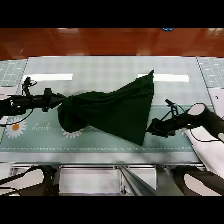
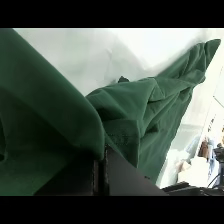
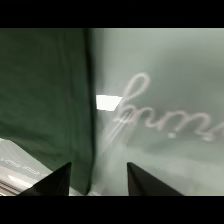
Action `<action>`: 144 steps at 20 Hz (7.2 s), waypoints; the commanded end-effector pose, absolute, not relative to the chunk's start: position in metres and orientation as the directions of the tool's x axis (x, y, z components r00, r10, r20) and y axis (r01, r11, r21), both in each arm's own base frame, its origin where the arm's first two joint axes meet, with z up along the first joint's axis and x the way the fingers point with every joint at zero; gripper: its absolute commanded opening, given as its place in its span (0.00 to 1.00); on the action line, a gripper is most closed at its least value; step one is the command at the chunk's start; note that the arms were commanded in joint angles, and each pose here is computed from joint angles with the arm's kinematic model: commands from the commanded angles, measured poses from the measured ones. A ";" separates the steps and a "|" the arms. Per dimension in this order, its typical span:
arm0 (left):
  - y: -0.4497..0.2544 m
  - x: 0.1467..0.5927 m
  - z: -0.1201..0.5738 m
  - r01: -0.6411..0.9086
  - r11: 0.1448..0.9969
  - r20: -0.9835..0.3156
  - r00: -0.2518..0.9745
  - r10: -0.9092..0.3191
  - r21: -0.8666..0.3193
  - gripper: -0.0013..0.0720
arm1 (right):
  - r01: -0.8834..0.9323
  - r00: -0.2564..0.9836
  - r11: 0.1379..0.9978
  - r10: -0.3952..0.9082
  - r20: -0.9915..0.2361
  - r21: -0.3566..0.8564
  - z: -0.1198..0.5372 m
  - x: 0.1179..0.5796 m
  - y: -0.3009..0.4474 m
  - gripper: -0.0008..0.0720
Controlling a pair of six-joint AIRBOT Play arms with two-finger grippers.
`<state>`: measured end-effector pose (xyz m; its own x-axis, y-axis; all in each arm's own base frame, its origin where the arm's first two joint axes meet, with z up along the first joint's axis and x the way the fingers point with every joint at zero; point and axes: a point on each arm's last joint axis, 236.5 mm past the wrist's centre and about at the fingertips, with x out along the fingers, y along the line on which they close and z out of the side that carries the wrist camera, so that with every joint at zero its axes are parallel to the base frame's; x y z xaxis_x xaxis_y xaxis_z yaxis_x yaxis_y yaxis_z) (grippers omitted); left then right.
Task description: Fold the shirts.
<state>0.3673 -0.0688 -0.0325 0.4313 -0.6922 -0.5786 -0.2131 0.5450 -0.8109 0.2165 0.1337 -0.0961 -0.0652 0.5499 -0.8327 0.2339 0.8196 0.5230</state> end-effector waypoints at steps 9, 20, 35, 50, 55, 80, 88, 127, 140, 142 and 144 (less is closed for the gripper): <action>-0.076 0.366 -0.031 -0.197 0.551 -0.577 0.419 -0.701 -0.811 0.05 | 0.063 0.055 0.756 0.650 -0.758 0.652 -0.089 0.292 0.221 0.05; -0.060 0.386 0.315 0.345 0.684 -0.259 0.743 -0.618 -0.642 0.05 | -0.360 0.699 0.888 0.460 -0.548 0.286 0.311 0.415 0.135 0.04; -0.087 0.142 0.593 0.233 0.971 0.304 0.923 -0.235 0.043 0.05 | -0.374 0.926 0.926 0.370 -0.079 -0.048 0.512 0.181 0.084 0.04; -0.068 0.389 0.285 0.300 0.833 -0.464 0.719 -0.517 -0.464 0.05 | -0.302 0.612 0.949 0.263 -0.746 0.087 0.238 0.365 0.084 0.04; -0.072 0.526 0.167 0.159 0.822 -0.495 0.730 -0.471 -0.547 0.05 | -0.110 0.606 0.970 0.238 -0.759 0.217 0.141 0.487 0.051 0.04; -0.044 0.232 -0.083 -0.572 0.581 -0.797 0.248 -0.551 -0.579 0.71 | 0.561 0.382 0.619 0.396 -0.835 0.550 -0.047 0.282 -0.082 0.58; -0.058 0.217 -0.107 -0.613 0.539 -0.783 0.231 -0.577 -0.578 0.70 | 0.538 0.376 0.622 0.428 -0.822 0.570 -0.053 0.278 -0.072 0.58; -0.051 0.398 0.128 -0.021 0.618 -0.479 0.653 -0.587 -0.786 0.05 | -0.067 0.580 0.785 0.533 -0.616 0.616 0.165 0.457 0.035 0.04; -0.063 0.252 0.532 0.351 0.912 0.090 0.936 -0.339 -0.211 0.05 | -0.160 0.983 0.987 0.163 -0.089 0.034 0.507 0.250 0.034 0.04; -0.068 0.209 0.540 0.245 0.966 0.120 0.965 -0.234 -0.085 0.05 | -0.116 0.989 0.993 0.116 -0.096 0.009 0.505 0.220 0.031 0.04; -0.074 0.169 0.548 0.172 0.985 0.174 0.970 -0.168 -0.013 0.05 | -0.077 0.992 0.997 0.076 -0.097 -0.007 0.502 0.201 0.028 0.04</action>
